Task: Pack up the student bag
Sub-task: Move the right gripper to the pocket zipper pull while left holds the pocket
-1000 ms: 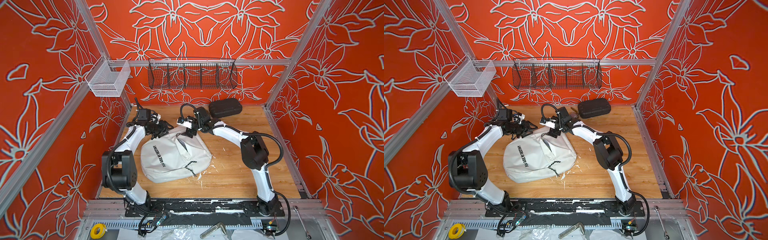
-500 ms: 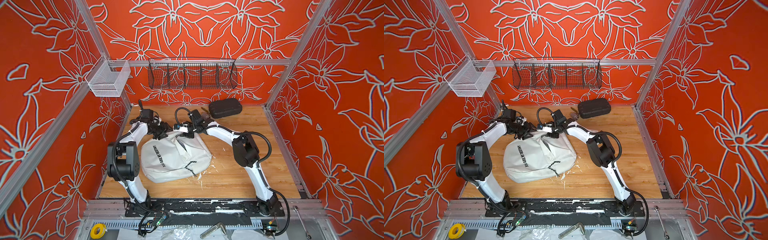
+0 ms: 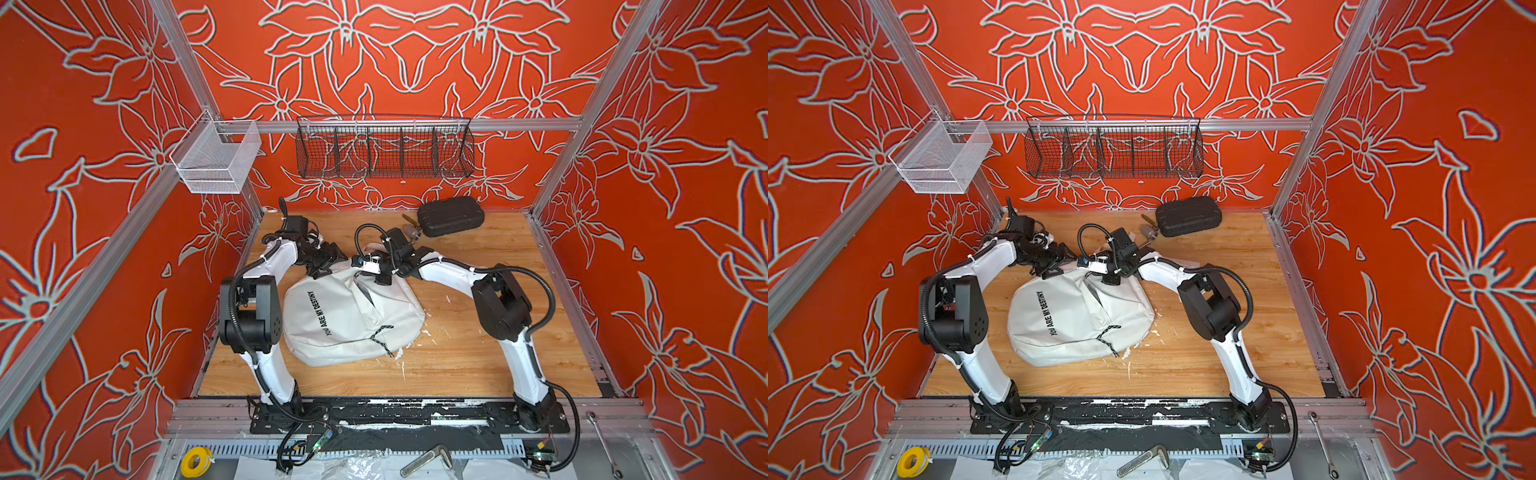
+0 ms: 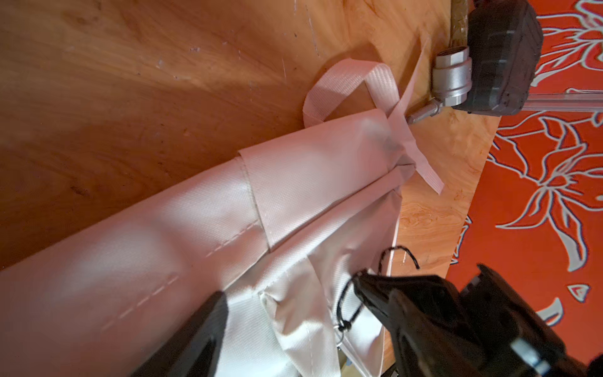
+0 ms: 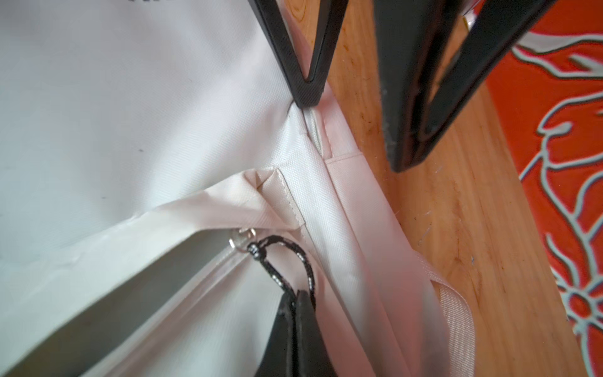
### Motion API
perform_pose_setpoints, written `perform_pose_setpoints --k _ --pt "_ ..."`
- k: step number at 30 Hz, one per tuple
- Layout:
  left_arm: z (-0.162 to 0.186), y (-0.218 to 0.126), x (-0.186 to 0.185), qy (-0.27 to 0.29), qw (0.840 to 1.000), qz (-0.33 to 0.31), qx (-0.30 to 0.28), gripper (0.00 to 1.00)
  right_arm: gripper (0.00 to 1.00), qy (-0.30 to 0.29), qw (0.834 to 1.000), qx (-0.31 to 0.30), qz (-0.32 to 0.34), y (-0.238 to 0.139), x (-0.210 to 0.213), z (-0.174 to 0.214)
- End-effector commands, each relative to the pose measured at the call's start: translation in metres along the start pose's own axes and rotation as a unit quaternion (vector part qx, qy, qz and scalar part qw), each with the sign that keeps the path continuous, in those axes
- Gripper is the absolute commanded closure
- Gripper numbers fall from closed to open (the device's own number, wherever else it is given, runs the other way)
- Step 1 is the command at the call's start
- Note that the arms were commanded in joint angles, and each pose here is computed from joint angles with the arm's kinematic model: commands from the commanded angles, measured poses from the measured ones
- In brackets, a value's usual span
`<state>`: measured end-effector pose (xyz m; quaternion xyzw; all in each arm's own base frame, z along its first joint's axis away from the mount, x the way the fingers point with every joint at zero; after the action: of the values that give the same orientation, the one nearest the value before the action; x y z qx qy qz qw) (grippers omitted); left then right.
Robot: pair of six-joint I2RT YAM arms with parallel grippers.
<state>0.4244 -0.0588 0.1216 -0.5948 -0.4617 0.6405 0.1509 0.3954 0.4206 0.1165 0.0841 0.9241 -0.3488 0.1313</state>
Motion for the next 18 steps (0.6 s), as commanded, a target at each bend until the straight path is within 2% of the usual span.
perform_pose_setpoints --k 1,6,11,16,18 --pt "0.012 0.014 0.01 0.007 0.999 -0.029 0.039 0.2 1.0 -0.025 0.996 -0.067 0.057 -0.03 -0.02 -0.045" --pt "0.019 0.027 -0.006 0.018 0.998 -0.025 0.053 0.19 1.0 -0.043 0.991 -0.075 0.1 -0.036 -0.026 -0.056" --pt "0.023 0.036 -0.003 0.036 0.997 -0.042 0.054 0.2 1.0 -0.06 0.986 -0.078 0.132 -0.037 -0.031 -0.066" --pt "0.027 0.05 0.011 0.044 0.995 -0.051 0.075 0.25 1.0 -0.065 0.984 -0.095 0.138 -0.041 -0.029 -0.071" --pt "0.031 0.059 0.021 0.035 0.994 -0.059 0.086 0.31 1.0 -0.067 0.985 -0.097 0.127 -0.041 -0.023 -0.071"
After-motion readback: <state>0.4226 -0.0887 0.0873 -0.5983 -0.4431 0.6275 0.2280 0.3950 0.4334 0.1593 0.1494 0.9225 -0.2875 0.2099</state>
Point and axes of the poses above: each gripper's point midway between its finger pads, its own y axis out along the fingers, its own x axis along the line the jaws close on, z = x × y, the point moved 1 cm from there along -y, back along the fingers, and after that the axes turned 2 degrees about y, right-handed, at the moved point
